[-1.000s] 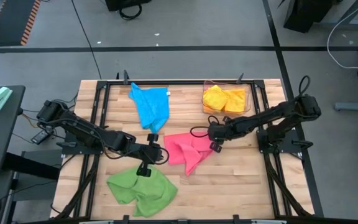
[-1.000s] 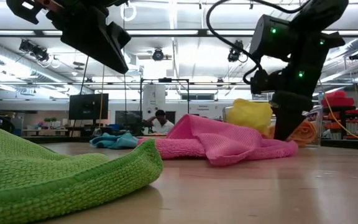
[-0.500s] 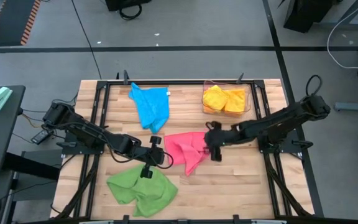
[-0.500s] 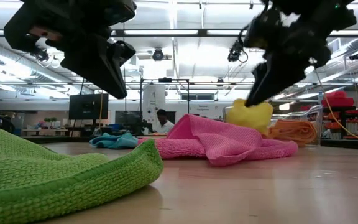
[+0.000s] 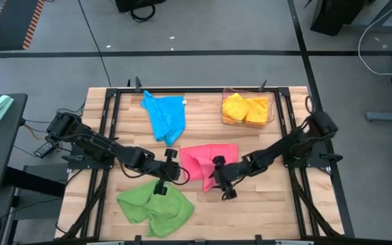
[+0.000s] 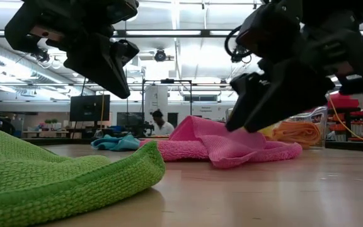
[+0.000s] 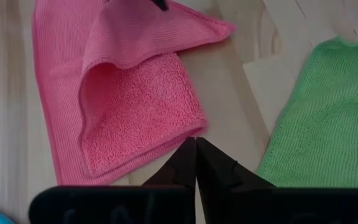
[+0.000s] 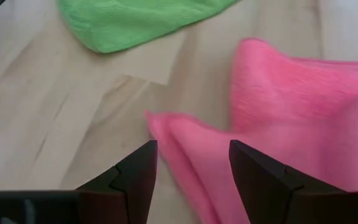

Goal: Fold microfiber towels
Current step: Fold the pink microfiber cloth

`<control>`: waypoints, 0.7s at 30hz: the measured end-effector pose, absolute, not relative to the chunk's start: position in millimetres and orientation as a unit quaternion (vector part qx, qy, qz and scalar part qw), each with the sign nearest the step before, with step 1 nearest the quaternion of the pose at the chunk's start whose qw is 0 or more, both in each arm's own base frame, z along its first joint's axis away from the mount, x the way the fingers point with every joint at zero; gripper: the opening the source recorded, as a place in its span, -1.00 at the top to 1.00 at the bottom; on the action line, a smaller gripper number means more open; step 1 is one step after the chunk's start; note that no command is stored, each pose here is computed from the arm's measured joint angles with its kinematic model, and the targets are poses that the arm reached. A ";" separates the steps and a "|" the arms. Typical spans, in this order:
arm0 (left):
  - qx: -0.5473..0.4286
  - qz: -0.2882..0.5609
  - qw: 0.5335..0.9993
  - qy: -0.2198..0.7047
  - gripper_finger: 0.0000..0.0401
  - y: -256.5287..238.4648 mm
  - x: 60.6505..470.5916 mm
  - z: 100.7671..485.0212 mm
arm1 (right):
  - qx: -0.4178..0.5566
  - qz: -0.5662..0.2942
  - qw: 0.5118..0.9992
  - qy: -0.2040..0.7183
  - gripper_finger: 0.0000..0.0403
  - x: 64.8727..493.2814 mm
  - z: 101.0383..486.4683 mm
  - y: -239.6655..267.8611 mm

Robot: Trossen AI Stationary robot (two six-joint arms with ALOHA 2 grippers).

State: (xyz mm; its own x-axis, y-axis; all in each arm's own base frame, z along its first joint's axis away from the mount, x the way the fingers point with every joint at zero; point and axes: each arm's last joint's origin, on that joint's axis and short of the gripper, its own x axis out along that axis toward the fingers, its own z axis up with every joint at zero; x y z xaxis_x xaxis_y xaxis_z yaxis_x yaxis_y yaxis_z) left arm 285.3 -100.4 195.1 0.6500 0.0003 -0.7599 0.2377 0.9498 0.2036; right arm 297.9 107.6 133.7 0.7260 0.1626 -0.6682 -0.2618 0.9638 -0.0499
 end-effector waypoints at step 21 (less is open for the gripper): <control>0.142 -0.064 0.899 0.410 0.90 -99.5 286.1 195.6 | -0.069 0.156 0.909 0.381 0.39 335.3 96.3 126.7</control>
